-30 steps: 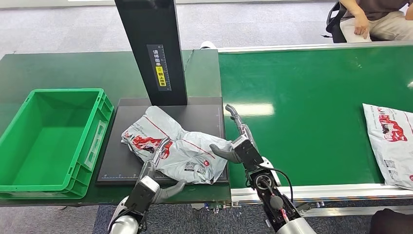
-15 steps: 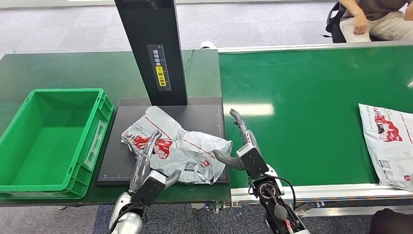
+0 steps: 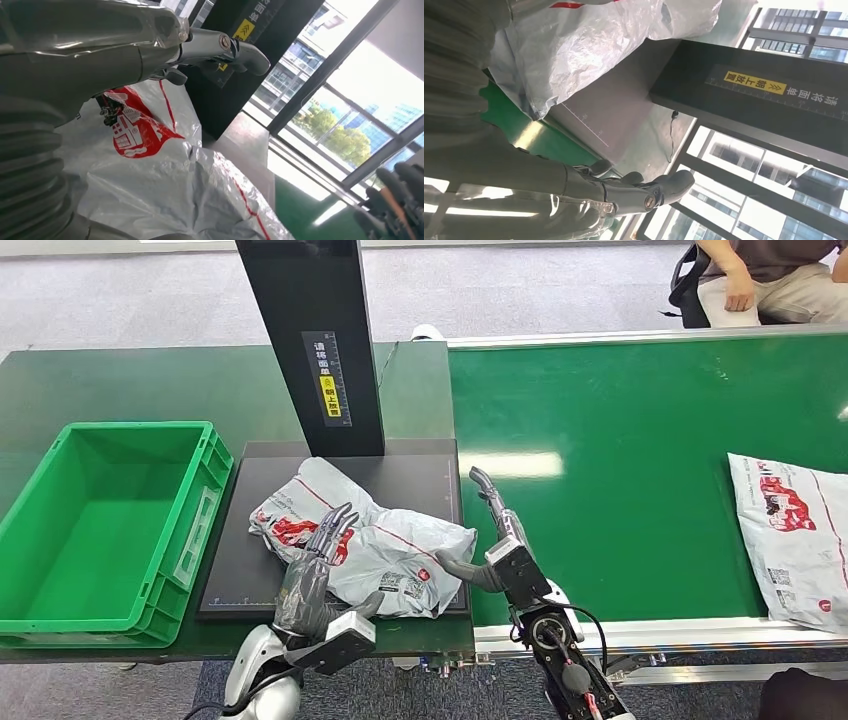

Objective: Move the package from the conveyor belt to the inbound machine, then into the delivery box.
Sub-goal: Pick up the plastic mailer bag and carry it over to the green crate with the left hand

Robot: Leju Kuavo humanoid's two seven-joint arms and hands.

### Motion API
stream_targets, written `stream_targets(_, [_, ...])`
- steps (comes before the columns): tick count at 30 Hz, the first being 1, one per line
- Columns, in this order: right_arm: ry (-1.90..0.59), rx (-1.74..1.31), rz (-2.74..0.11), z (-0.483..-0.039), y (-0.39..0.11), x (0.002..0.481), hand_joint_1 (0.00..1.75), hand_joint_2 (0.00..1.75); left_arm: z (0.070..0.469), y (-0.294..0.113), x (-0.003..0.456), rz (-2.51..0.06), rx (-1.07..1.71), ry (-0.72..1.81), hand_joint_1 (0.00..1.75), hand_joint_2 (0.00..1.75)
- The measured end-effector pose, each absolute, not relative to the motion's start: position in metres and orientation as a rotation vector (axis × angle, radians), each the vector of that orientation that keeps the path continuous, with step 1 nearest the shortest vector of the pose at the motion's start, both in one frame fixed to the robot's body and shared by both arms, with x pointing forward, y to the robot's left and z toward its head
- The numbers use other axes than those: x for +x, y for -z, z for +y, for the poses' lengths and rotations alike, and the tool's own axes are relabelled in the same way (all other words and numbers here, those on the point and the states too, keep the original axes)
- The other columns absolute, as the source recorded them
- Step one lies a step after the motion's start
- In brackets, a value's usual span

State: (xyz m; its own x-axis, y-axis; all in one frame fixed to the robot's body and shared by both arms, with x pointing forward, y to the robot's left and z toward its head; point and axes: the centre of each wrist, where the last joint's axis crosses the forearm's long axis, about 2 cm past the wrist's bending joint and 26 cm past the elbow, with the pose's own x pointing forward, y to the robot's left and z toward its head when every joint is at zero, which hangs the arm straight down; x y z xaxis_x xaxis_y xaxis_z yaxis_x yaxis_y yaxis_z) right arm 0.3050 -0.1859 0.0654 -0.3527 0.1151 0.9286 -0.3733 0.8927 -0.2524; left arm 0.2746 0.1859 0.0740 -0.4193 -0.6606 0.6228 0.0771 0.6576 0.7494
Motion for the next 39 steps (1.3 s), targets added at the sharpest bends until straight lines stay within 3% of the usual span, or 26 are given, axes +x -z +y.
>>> stream_targets(24, [-0.561, 0.19, -1.859, -0.186, -0.06, 0.3, 0.0, 1.75, 0.182, -0.087, 0.342, -1.46, 0.637, 1.405, 0.0, 1.75])
stream_targets(26, [-0.56, 0.186, -1.855, -0.186, -0.06, 0.3, 0.0, 1.75, 0.181, -0.088, 0.348, -1.429, 0.631, 1.422, 0.06, 1.75])
stream_targets(27, [-0.56, 0.184, -1.854, -0.186, -0.06, 0.3, 0.0, 1.75, 0.18, -0.089, 0.35, -1.415, 0.627, 1.428, 0.34, 1.75])
stream_targets(30, [-0.563, 0.179, -1.849, -0.187, -0.059, 0.299, 0.0, 1.75, 0.179, -0.089, 0.355, -1.381, 0.613, 1.444, 1.51, 1.75])
stream_targets(31, [-0.564, 0.177, -1.847, -0.187, -0.059, 0.299, 0.0, 1.75, 0.179, -0.088, 0.355, -1.374, 0.607, 1.448, 1.67, 1.75])
stream_targets(39, [-0.555, 0.167, -1.828, -0.189, -0.058, 0.298, 0.0, 1.75, 0.181, -0.083, 0.355, -1.39, 0.559, 1.425, 1.75, 1.75])
